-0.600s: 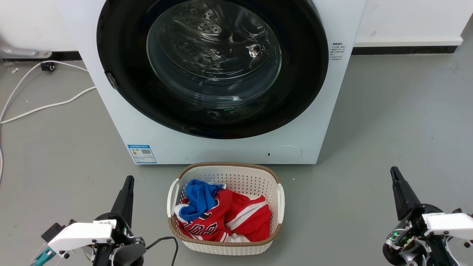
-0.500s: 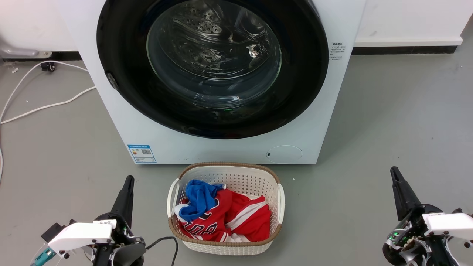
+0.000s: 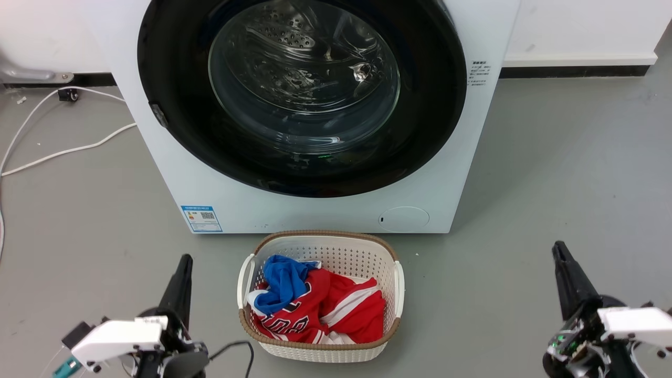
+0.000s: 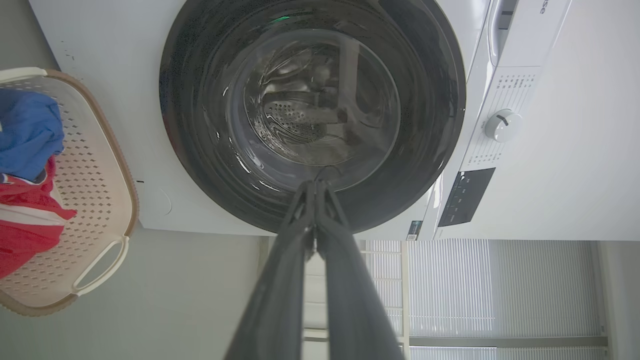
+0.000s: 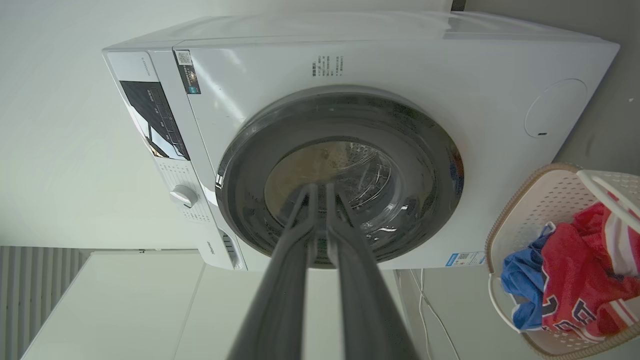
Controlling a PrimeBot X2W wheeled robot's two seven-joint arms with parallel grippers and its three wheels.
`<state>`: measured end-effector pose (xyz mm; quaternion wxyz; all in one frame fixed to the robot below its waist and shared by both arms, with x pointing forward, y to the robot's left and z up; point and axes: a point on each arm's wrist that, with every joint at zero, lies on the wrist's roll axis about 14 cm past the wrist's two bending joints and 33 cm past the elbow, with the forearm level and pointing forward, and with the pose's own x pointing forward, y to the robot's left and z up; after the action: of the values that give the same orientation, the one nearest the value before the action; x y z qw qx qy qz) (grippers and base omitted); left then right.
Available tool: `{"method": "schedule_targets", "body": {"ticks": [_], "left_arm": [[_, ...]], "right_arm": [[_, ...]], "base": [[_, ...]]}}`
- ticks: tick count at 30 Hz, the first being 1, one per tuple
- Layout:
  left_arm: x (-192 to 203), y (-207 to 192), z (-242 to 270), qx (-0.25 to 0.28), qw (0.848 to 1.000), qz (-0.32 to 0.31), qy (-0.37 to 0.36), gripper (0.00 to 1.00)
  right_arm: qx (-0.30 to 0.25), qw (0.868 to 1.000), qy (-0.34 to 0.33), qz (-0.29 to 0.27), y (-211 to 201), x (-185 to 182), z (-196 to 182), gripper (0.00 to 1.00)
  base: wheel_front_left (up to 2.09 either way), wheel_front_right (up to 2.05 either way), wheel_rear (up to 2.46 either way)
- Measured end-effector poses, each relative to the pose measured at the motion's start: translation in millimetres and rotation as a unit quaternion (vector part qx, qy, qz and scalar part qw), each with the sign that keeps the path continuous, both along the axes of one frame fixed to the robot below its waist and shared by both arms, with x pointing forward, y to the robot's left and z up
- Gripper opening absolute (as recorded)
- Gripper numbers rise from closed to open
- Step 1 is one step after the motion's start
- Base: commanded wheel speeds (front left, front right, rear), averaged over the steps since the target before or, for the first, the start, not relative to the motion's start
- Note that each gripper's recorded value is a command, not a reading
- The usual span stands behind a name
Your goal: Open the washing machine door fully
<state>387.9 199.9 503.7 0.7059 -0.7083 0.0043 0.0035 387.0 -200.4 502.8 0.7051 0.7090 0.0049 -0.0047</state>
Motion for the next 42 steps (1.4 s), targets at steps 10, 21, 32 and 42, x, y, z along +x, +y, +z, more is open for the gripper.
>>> {"method": "schedule_targets", "body": {"ticks": [10,21,32,42], "left_arm": [[-10,2,-18,0.028,0.999,0.011,0.028,1.00],[-6,0,-4,0.138,0.990,0.014,0.022,1.00],[-7,-11,0,0.272,0.962,0.007,0.031,1.00],[-7,-19,6,0.366,0.930,0.007,0.028,1.00]], "right_arm": [[-0.029,0.999,0.035,-0.017,-6,-12,-22,1.00],[-0.163,0.986,0.008,-0.020,-7,-11,-2,1.00],[-0.318,0.948,-0.016,-0.008,5,-14,12,1.00],[-0.411,0.911,-0.025,-0.010,7,-17,17,1.00]], "base": [[0.00,0.00,0.00],[0.00,0.00,0.00],[0.00,0.00,0.00],[0.00,0.00,0.00]]}}
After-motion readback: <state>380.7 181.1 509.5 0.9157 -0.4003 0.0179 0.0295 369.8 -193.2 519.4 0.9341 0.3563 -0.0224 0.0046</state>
